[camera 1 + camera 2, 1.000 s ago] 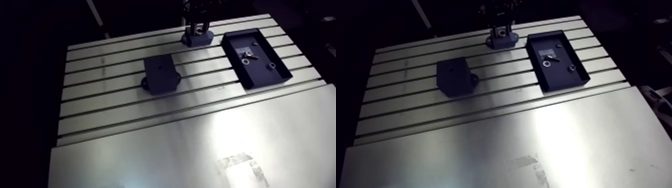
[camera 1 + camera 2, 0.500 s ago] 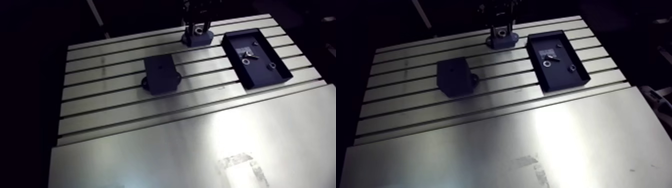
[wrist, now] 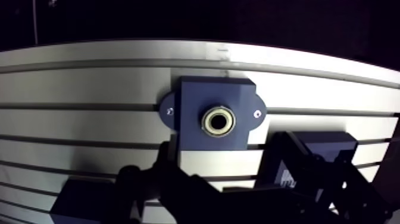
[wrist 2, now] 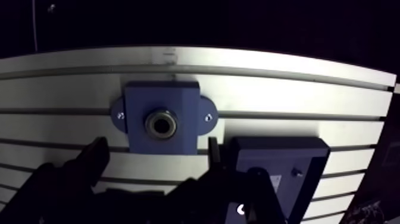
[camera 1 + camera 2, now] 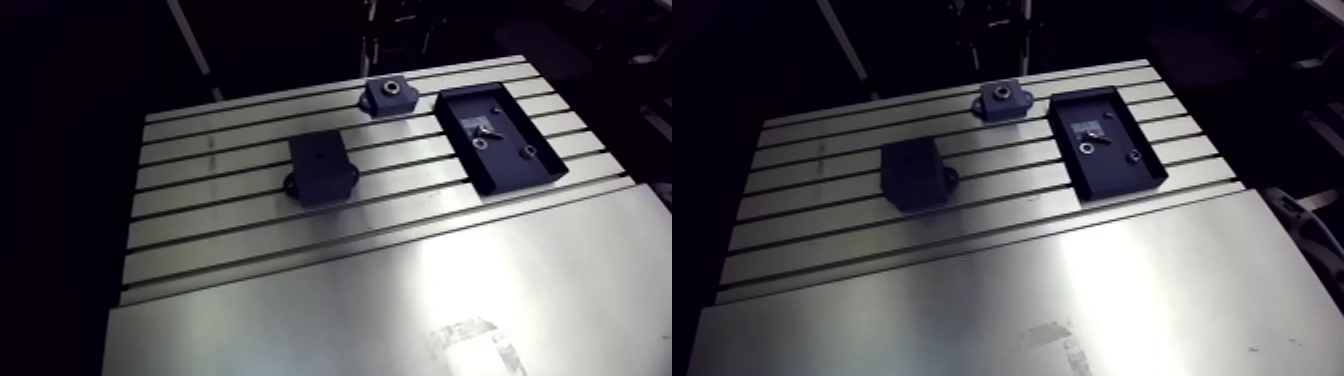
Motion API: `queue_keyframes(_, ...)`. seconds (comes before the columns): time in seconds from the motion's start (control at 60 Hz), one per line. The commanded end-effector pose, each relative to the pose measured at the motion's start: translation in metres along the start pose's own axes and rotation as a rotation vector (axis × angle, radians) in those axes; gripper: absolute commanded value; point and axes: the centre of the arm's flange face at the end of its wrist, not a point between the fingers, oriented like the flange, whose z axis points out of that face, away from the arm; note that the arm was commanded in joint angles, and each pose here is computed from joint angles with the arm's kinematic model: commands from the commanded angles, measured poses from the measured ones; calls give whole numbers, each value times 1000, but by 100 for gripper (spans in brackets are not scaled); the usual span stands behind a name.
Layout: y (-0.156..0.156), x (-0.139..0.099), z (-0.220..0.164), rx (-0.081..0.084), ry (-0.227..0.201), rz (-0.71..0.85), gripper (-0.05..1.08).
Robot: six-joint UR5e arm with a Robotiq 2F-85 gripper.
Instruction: Pick up the bearing and press it into the housing until flush.
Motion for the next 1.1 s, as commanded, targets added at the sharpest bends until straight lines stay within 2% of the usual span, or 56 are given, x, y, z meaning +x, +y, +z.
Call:
queue_keyframes(0.017, 1, -3, 5, 8, -22, 31, 108)
queue_keyframes(0.283, 2, 0, 5, 14, -19, 35, 108)
queue_keyframes(0.517, 2, 1, 16, 22, -35, 36, 108)
queue_keyframes(0.883, 1, 2, 29, 43, -44, 38, 108)
queue_keyframes(1.1, 3, 3, 38, 45, -48, 41, 108)
